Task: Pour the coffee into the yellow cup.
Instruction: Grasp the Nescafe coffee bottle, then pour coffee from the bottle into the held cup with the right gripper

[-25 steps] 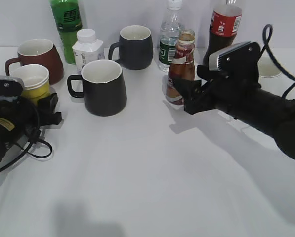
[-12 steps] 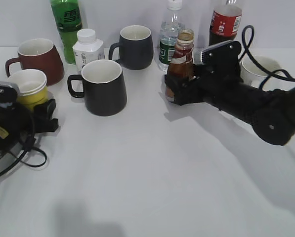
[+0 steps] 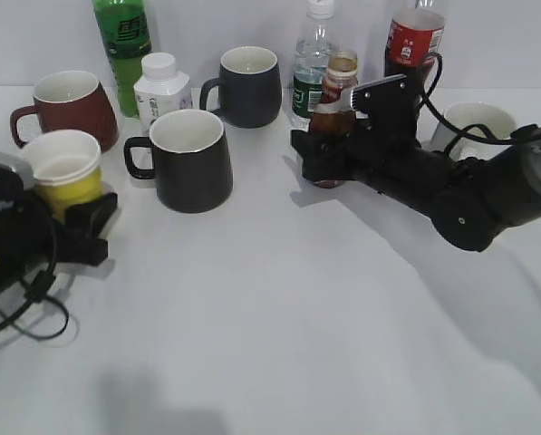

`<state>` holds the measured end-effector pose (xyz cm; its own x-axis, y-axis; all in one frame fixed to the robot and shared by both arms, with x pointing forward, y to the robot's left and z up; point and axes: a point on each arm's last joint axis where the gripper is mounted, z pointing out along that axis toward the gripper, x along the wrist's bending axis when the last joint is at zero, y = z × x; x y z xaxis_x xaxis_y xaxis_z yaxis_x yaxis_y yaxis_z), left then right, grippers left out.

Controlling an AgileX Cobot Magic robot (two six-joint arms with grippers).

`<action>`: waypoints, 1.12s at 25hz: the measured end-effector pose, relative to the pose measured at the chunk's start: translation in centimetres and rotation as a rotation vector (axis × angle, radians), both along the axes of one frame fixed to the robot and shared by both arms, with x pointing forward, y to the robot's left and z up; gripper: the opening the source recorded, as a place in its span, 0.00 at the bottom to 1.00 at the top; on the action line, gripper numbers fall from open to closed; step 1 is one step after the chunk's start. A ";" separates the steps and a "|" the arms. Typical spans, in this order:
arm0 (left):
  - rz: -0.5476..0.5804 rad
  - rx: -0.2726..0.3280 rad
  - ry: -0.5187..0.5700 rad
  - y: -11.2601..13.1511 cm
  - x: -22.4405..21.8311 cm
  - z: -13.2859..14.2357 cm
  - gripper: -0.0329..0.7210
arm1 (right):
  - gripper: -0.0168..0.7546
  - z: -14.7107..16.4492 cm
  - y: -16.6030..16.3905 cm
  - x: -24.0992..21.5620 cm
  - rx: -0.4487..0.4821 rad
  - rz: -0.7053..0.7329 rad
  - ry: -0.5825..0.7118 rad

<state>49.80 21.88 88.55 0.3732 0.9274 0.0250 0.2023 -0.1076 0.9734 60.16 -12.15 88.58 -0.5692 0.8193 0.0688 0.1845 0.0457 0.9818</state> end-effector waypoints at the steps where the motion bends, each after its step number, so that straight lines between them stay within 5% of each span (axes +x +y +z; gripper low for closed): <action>1: -0.020 0.001 0.003 -0.1 -0.3 0.1 0.63 | 0.68 0.0 0.0 0.1 0.000 0.000 -0.001; 14: -0.423 -0.033 0.057 -2.9 -3.2 0.1 0.63 | 0.67 0.7 0.6 -0.6 -0.074 0.100 -0.019; 28: -0.559 -0.074 0.090 -4.4 -4.0 0.3 0.63 | 0.67 7.7 1.5 -3.2 -0.351 0.401 -0.346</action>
<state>45.85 17.50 88.80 0.8054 0.5863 -0.0871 0.2167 -0.1545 0.9639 57.00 -10.64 96.25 -0.7780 0.4781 -0.4076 -0.2387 0.3751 0.8957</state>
